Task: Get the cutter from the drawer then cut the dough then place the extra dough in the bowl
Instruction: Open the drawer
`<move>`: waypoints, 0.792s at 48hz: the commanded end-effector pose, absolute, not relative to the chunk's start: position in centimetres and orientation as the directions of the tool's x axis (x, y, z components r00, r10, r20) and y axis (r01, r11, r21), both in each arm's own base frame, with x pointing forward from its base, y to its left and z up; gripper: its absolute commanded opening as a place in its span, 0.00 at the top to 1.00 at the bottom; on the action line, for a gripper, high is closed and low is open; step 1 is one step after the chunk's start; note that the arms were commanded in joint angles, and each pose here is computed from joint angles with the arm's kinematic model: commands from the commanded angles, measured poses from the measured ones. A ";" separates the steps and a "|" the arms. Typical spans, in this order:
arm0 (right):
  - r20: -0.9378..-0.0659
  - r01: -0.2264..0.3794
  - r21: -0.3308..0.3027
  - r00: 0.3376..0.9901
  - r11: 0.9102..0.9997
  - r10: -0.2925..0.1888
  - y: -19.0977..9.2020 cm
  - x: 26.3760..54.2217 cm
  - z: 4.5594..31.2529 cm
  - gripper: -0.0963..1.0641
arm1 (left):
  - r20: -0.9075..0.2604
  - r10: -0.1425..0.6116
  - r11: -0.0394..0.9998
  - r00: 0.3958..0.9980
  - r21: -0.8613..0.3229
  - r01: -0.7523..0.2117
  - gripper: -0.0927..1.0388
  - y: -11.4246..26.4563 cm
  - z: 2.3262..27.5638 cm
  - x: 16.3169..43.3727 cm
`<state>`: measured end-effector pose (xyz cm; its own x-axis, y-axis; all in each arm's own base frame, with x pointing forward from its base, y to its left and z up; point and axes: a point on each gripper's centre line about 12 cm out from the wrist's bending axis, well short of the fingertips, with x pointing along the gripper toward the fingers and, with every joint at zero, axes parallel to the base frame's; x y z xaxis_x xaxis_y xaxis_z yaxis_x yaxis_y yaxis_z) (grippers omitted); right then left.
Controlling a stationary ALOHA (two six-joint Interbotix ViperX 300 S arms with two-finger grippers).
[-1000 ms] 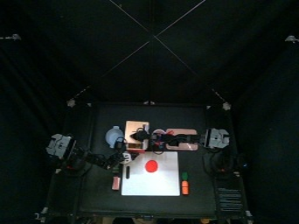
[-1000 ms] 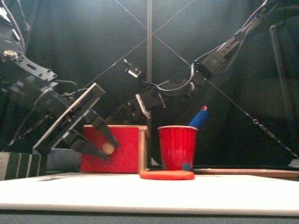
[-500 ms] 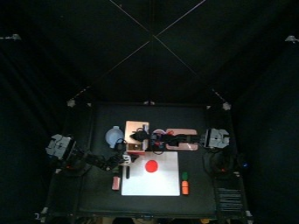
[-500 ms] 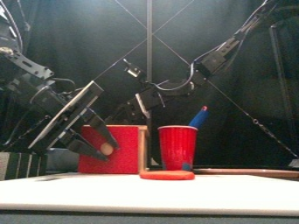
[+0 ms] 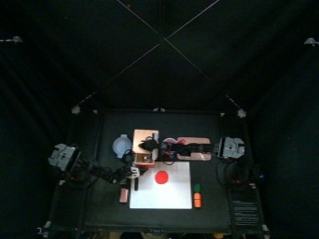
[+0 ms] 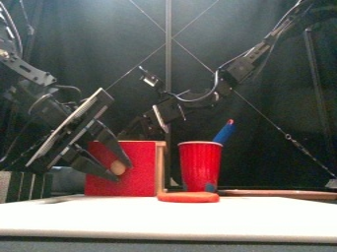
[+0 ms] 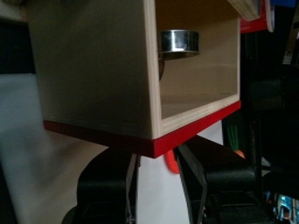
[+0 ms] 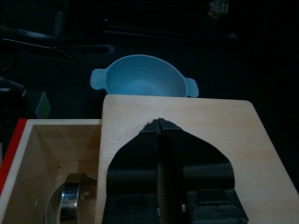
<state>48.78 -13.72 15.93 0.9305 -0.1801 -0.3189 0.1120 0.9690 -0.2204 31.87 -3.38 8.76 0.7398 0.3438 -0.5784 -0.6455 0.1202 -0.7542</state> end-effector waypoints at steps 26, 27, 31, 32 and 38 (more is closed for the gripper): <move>-0.277 0.133 -0.231 0.941 0.964 -0.196 -14.4 49.0 18.1 0.93 | -0.589 0.306 0.151 0.748 -0.746 -0.649 0.37 -4.7 8.6 31.7; -0.275 0.133 -0.233 0.941 0.963 -0.197 -14.4 49.0 18.2 0.93 | -0.591 0.305 0.151 0.747 -0.744 -0.650 0.36 -4.6 8.5 31.7; -0.274 0.133 -0.234 0.942 0.963 -0.196 -14.4 49.0 18.3 0.93 | -0.591 0.305 0.151 0.747 -0.744 -0.650 0.33 -4.6 8.5 31.7; -0.274 0.133 -0.234 0.942 0.963 -0.196 -14.4 49.0 18.3 0.93 | -0.590 0.305 0.154 0.747 -0.744 -0.650 0.32 -4.7 8.5 31.7; -0.272 0.132 -0.237 0.942 0.963 -0.196 -14.4 49.0 18.4 0.93 | -0.593 0.305 0.160 0.745 -0.739 -0.654 0.24 -4.6 8.4 31.6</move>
